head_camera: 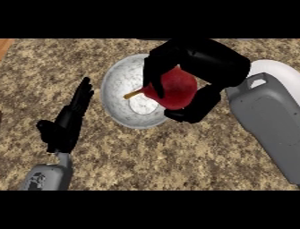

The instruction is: Pick the pear from the plate and place it in the bowl

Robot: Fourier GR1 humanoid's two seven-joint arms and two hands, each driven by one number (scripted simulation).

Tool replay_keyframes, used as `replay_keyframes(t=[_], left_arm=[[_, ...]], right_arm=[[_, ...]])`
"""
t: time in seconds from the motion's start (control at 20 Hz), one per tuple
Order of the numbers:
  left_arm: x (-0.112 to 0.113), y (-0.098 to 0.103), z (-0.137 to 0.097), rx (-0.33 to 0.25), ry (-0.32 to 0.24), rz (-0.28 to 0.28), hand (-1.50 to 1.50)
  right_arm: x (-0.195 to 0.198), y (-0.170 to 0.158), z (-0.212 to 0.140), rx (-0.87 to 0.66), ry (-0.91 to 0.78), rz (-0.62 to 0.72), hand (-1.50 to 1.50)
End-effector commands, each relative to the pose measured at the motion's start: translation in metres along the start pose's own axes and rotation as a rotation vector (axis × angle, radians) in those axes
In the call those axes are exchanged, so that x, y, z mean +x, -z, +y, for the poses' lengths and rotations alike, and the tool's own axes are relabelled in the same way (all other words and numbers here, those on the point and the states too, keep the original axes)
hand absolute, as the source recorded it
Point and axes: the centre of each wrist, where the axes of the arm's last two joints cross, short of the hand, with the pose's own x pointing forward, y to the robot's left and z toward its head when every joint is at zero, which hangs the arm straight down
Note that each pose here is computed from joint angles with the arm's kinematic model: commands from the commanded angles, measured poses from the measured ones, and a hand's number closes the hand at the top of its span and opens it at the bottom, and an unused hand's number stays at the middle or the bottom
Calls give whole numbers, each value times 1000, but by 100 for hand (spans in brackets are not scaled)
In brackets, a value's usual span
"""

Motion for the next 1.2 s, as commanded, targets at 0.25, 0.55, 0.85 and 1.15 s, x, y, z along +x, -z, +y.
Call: replay_keyframes(t=[0.25, 0.55, 0.85, 1.15], left_arm=[[-2, -10, -1, 7, 4, -12, 0], [12, 6, -5, -19, -7, -13, 0], [2, -4, -11, -17, -21, 10, 0], [4, -5, 6, -21, 26, -5, 0]], right_arm=[[-76, 14, 40, 55, -63, 81, 150], [-113, -3, 57, 252, 102, 169, -150], [-120, 14, 67, 249, 289, 45, -150], [-125, 8, 47, 7, 440, -28, -150]])
